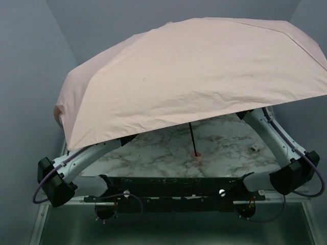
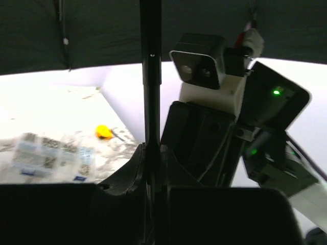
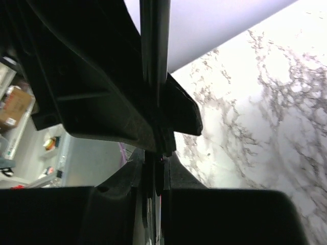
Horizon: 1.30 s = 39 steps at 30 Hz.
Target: Put away the umbrella
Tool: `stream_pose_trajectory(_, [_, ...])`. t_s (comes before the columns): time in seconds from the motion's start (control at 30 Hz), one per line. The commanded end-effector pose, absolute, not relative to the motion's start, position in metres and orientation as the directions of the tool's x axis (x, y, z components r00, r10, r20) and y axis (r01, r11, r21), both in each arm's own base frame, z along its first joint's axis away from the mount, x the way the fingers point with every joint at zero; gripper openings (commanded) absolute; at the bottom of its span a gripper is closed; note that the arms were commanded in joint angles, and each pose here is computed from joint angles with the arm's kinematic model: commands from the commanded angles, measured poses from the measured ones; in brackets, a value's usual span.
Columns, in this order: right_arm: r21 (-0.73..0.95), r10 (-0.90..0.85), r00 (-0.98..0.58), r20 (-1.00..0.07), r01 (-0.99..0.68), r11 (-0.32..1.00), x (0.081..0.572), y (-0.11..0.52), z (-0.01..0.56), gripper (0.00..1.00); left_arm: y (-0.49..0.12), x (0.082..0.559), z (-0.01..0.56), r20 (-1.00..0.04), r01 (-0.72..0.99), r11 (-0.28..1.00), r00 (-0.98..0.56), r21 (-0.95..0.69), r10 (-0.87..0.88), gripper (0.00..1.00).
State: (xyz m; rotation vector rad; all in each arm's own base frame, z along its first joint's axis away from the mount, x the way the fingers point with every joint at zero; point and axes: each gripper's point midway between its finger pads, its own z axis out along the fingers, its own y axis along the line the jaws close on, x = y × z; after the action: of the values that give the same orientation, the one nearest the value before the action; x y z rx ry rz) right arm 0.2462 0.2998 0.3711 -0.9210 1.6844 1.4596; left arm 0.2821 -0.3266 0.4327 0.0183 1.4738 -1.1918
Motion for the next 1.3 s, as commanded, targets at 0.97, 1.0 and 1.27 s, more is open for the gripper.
stream_pose_trajectory(0.97, [0.36,-0.114,-0.35,-0.93,-0.929,-0.081,0.181,0.279,0.375,0.0,-0.32,0.236,0.478,-0.652,0.801,0.104,-0.396,-0.59,-0.646,0.36])
stream_pose_trajectory(1.0, [0.36,-0.115,-0.35,-0.93,-0.929,-0.083,0.181,0.279,0.374,0.0,-0.321,0.235,0.478,-0.655,0.806,0.098,-0.396,-0.584,-0.643,0.33])
stream_pose_trajectory(1.27, [0.355,-0.121,-0.344,-0.931,-0.931,-0.082,0.182,0.279,0.373,0.12,-0.316,0.221,0.487,-0.674,0.859,0.067,-0.347,-0.508,-0.652,0.0])
